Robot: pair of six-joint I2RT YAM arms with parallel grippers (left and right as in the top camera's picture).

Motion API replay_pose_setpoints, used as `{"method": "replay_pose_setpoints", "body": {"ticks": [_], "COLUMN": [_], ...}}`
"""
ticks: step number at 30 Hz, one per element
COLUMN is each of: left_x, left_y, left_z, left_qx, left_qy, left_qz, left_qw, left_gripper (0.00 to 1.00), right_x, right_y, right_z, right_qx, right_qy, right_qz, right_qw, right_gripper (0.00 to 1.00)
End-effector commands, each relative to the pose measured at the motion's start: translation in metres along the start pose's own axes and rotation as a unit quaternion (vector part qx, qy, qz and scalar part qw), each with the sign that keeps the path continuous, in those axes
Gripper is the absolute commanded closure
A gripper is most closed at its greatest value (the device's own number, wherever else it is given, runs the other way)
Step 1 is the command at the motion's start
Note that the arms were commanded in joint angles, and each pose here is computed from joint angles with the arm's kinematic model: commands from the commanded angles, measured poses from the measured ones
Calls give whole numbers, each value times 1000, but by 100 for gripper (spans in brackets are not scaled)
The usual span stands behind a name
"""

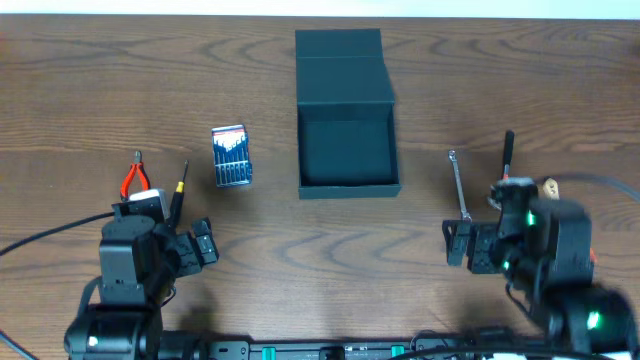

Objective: Pack container
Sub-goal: 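Move the right gripper over the silver wrench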

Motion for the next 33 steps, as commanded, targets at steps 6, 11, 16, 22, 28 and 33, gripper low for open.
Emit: {"method": "replay_pose_setpoints", "body": {"ticks": [6,11,16,22,28,33], "left_x": [-6,-6,-6,-6,-6,-5], "left_y": [-4,-4,-4,-4,-4,-4], "left_z": [-3,-5,-5,-5,-4,-1], "left_qx": [-11,-18,-18,-18,-15,-4], "left_qy": [-3,-3,-3,-3,-3,-3], "left_qz": [40,41,41,39,39,37], "left_qw": [999,999,999,999,999,999], "left_gripper": [1,1,2,1,2,1], "right_x": [48,82,104,115,114,104], "right_y": [-30,-15,32,92,139,166], "right_z": [13,-7,-28,-35,-41,-47], "right_qx": [-67,-139,-155,-156,-144,-124], "right_qy": [-41,12,46,39,-13,-64], "right_qz": [86,116,166,194,198,188], "right_qw": [993,984,973,968,969,972], "right_gripper": [1,1,1,1,5,5]}}
Point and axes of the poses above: each gripper's point midway between its finger pads, its own y axis out along the fingers, its own z axis along the line the jaws close on, x = y × z, the point moved 5 cm from there along -y, back along the fingers, and after that the axes turned 15 degrees about y, right-handed, at the moved point
